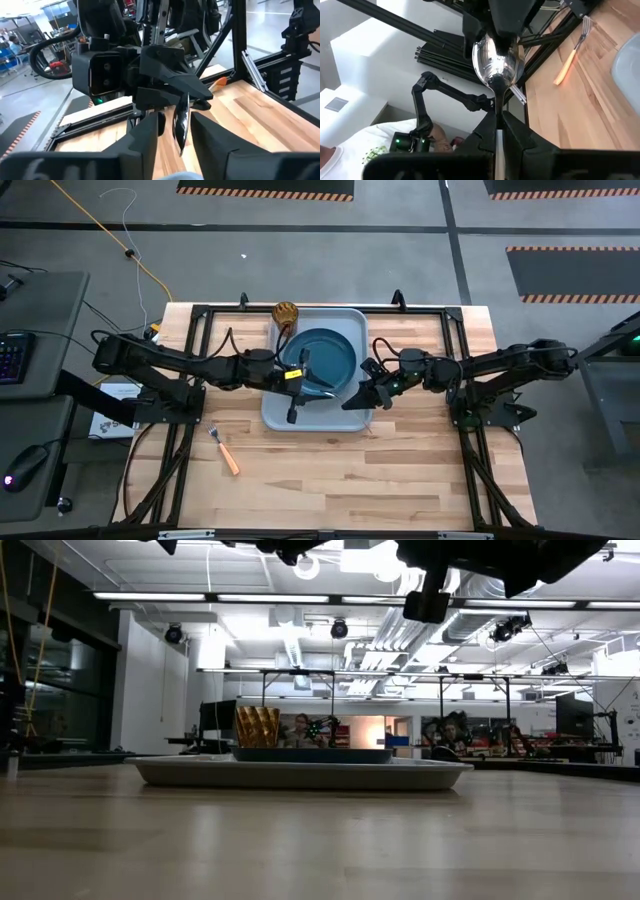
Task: Pick and place plate/cup/fork/spoon on tray
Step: Put the orange spoon on the bottom side of the light blue tray
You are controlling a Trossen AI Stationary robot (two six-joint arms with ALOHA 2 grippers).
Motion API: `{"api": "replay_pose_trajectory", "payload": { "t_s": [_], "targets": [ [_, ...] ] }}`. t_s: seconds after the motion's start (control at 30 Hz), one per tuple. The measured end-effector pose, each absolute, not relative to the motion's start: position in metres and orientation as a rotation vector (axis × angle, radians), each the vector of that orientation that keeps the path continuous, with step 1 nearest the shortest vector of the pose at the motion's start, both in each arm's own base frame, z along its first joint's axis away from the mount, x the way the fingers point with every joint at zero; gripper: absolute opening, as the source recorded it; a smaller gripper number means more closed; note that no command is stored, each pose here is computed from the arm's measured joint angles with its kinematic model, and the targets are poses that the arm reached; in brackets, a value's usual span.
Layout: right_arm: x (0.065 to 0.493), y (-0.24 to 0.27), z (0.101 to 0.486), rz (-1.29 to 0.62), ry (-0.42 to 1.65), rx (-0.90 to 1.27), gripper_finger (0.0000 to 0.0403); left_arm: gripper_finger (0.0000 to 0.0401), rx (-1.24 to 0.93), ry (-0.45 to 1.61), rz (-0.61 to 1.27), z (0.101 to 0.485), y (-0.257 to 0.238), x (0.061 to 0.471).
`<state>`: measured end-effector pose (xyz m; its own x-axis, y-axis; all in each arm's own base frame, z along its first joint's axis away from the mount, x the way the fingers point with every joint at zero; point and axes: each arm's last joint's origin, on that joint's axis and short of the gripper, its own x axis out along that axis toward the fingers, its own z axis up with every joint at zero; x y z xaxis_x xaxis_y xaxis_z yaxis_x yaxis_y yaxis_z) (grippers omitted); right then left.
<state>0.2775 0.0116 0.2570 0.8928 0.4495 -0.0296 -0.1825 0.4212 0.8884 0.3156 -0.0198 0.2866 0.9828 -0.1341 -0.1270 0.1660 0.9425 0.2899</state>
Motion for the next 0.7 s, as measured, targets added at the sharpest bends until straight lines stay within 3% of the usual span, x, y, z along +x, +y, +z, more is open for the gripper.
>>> {"api": "replay_pose_trajectory", "payload": {
  "t_s": [0.2,0.47,0.7],
  "targets": [
    [0.2774,0.0115,0.2556,0.389,0.297,1.084,0.0000,0.0073,0.305,0.112,-0.158,0.2849,-0.0217,0.3164],
    [0.2773,0.0115,0.2551,0.385,0.302,1.091,0.0000,0.0064,0.307,0.102,-0.169,0.2858,-0.0257,0.3162],
    [0.2774,0.0114,0.2551,0.381,0.301,1.095,0.0000,0.0007,0.303,0.112,-0.149,0.2852,-0.0243,0.3163]
  ]
}}
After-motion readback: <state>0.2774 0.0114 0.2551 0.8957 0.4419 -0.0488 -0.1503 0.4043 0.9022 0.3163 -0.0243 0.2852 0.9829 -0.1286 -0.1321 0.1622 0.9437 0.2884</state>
